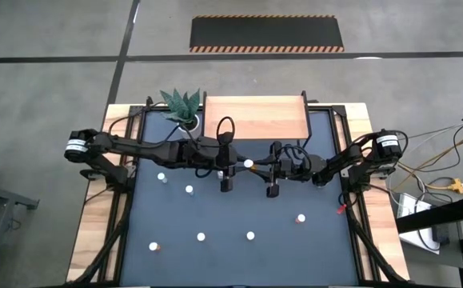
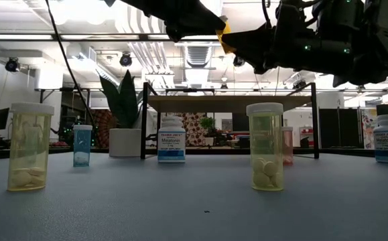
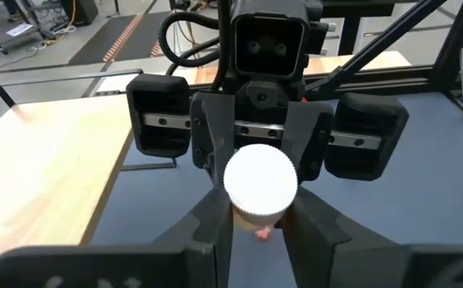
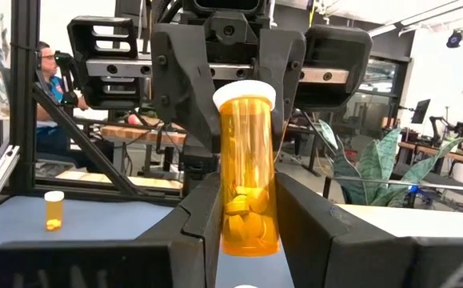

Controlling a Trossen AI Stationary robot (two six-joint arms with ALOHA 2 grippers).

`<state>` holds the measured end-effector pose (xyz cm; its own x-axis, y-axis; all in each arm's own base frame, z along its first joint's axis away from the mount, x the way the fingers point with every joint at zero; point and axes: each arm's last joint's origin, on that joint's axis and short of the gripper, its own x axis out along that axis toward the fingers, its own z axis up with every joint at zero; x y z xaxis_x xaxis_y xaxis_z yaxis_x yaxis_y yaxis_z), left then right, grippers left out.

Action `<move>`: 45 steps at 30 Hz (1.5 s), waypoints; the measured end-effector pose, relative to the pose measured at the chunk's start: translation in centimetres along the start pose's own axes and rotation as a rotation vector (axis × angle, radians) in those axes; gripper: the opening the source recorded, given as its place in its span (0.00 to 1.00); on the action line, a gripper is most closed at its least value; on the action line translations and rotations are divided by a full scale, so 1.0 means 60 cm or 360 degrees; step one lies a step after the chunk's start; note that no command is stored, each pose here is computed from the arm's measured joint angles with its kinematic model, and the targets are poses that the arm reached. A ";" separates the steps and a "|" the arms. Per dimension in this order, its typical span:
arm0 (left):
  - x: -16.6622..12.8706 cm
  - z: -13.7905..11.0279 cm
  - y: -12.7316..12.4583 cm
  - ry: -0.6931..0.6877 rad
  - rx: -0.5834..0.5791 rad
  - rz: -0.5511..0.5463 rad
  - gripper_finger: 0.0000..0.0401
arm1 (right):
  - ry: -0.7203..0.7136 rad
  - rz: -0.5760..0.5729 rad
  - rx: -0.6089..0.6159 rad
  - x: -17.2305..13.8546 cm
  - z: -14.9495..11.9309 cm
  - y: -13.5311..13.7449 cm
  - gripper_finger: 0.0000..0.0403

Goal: Pick and place medicine bottles onto shelf by color
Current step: Put the right orange medicine bottle on the shelf

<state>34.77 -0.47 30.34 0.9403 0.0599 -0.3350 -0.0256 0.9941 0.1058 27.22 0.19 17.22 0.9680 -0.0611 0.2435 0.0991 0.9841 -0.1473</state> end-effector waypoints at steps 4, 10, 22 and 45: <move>0.000 0.000 0.000 0.0000 0.0001 0.0002 0.18 | 0.0003 -0.0010 0.0031 0.000 0.000 0.000 0.29; -0.001 0.002 0.000 -0.0002 0.0001 0.0001 0.19 | 0.0007 -0.0020 0.0069 0.000 -0.001 -0.001 0.44; -0.004 -0.032 -0.003 0.0331 -0.0100 -0.0006 0.19 | 0.0135 0.0006 0.0112 -0.003 -0.003 0.000 0.51; -0.046 -0.034 0.158 0.0323 -0.0393 0.0836 0.19 | 0.0404 -0.0017 0.0215 -0.038 0.075 -0.018 0.51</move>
<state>31.26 8.97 30.37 0.6978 0.5396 -0.4710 -0.5688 0.8172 0.0934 23.85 0.03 21.12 0.9955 -0.0945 -0.0057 0.0944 0.9955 -0.0130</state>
